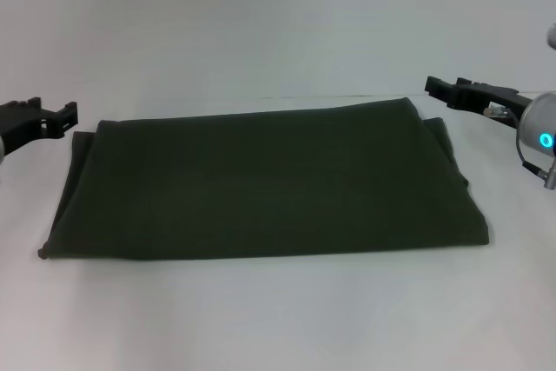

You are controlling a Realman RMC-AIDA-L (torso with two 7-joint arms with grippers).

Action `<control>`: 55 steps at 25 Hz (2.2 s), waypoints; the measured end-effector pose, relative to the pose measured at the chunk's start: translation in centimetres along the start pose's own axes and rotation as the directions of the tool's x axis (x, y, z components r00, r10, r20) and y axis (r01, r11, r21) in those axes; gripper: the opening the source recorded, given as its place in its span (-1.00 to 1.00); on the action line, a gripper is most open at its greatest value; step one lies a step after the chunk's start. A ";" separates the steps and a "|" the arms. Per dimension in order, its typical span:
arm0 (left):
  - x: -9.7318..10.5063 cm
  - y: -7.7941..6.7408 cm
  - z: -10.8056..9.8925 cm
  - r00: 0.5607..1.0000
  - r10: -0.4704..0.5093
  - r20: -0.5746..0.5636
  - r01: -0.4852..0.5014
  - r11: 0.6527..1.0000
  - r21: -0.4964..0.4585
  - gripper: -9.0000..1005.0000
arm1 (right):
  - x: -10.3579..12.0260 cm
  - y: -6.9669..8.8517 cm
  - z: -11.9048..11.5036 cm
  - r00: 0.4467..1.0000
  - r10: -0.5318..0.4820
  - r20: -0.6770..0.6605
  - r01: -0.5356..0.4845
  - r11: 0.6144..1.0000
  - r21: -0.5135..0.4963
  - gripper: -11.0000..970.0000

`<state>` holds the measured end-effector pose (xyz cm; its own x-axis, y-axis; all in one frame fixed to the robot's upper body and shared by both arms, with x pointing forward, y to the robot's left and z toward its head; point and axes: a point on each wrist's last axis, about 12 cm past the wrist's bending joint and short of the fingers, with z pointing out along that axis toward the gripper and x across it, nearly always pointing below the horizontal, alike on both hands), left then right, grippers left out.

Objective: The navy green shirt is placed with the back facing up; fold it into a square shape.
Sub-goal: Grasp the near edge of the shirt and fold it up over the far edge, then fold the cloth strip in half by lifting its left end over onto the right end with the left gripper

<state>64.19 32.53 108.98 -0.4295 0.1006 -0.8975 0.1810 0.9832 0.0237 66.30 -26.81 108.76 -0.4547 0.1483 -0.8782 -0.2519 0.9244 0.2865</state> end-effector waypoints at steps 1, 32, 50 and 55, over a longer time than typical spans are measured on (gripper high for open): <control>0.1 0.2 -0.2 1.000 -0.021 0.010 0.021 1.000 0.004 -0.15 | 0.0 -0.1 -0.2 1.000 0.007 0.006 -0.006 1.000 -0.011 0.00; 4.0 -1.6 -10.0 0.912 -0.369 -0.179 0.397 0.684 0.612 0.71 | 5.4 -1.0 -8.4 0.989 0.135 -0.066 -0.151 0.898 -0.413 0.77; 6.6 0.4 -9.7 0.712 -0.530 -0.460 0.696 0.621 0.361 0.70 | 1.6 -2.1 -8.0 0.989 0.146 -0.037 -0.149 0.908 -0.392 0.77; 7.5 1.5 -9.4 0.660 -0.582 -0.474 0.740 0.614 0.276 0.70 | 1.1 -2.0 -7.8 0.989 0.144 -0.034 -0.146 0.908 -0.392 0.76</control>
<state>52.99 36.19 106.44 -0.8087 -0.4338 -0.3974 0.0374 0.6363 -0.7706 59.66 -31.19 110.18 -0.5150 0.2679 -0.8142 -0.4973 0.6803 0.5384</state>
